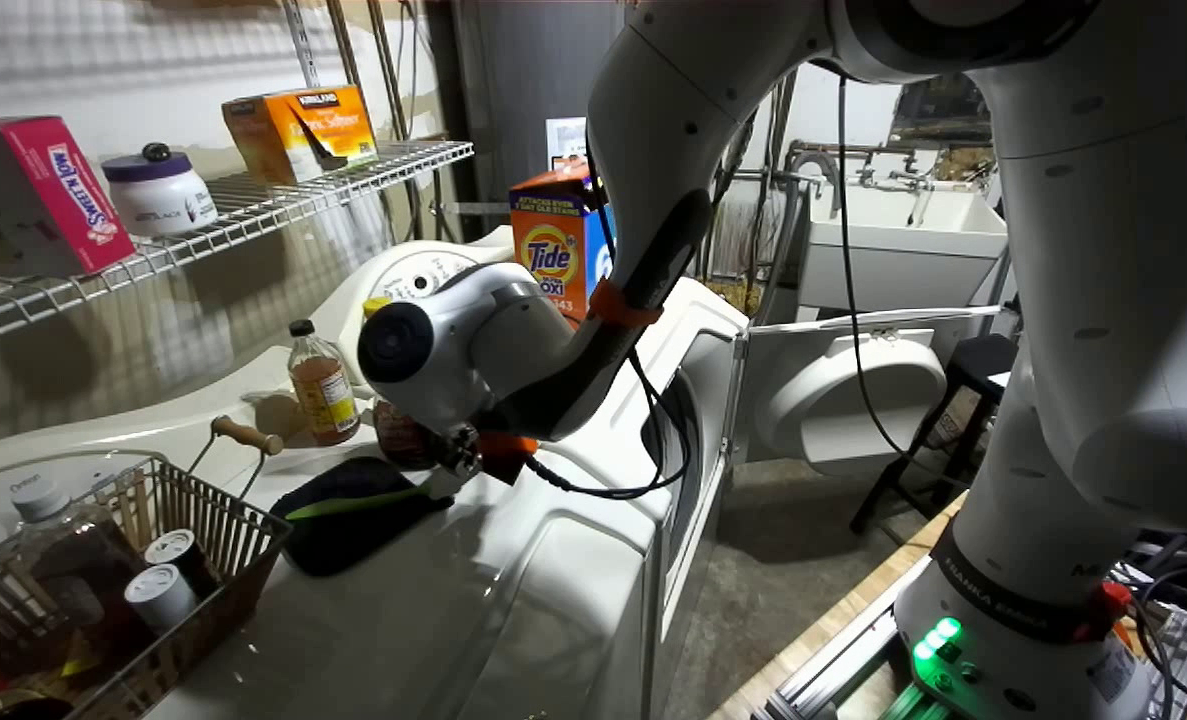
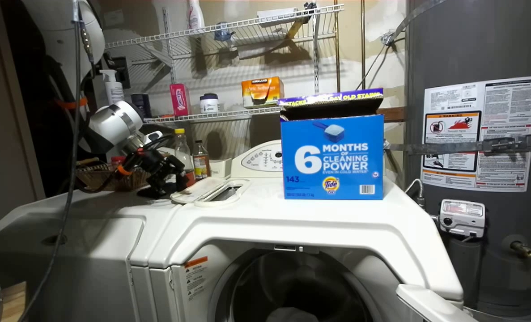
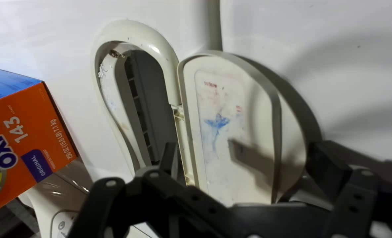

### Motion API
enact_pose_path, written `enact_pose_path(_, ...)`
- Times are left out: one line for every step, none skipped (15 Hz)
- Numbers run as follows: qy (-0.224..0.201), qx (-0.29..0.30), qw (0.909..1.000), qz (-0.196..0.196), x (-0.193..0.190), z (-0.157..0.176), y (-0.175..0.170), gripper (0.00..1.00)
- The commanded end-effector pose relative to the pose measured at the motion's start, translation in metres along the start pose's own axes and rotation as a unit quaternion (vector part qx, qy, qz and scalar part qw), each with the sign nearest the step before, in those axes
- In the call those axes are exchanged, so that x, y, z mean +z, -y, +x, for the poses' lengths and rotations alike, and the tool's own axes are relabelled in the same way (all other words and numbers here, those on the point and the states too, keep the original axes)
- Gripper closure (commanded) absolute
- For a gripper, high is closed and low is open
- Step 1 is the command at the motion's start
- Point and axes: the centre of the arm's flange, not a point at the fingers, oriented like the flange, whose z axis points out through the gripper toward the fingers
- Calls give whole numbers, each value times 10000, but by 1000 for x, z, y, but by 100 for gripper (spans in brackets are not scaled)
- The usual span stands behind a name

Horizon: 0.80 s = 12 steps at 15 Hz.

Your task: Close the detergent compartment of the washing machine on the right

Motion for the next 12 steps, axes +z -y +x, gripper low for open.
enact_pose_path(-79,45,9999,-90,8,6,4,0)
enact_pose_path(-84,37,9999,-131,9,7,4,0)
enact_pose_path(-76,41,9998,-161,9,7,3,0)
enact_pose_path(-92,53,9998,-187,9,7,2,0)
enact_pose_path(-107,56,9997,-206,8,7,0,0)
enact_pose_path(-132,78,9996,-236,5,9,-3,0)
enact_pose_path(-165,105,9995,-259,2,10,-7,0)
enact_pose_path(-198,131,9993,-287,-1,12,-11,0)
enact_pose_path(-235,150,9991,-321,-6,13,-17,0)
enact_pose_path(-269,192,9988,-370,-12,15,-25,0)
enact_pose_path(-295,235,9984,-419,-15,16,-31,0)
enact_pose_path(-313,282,9980,-480,-19,17,-39,0)
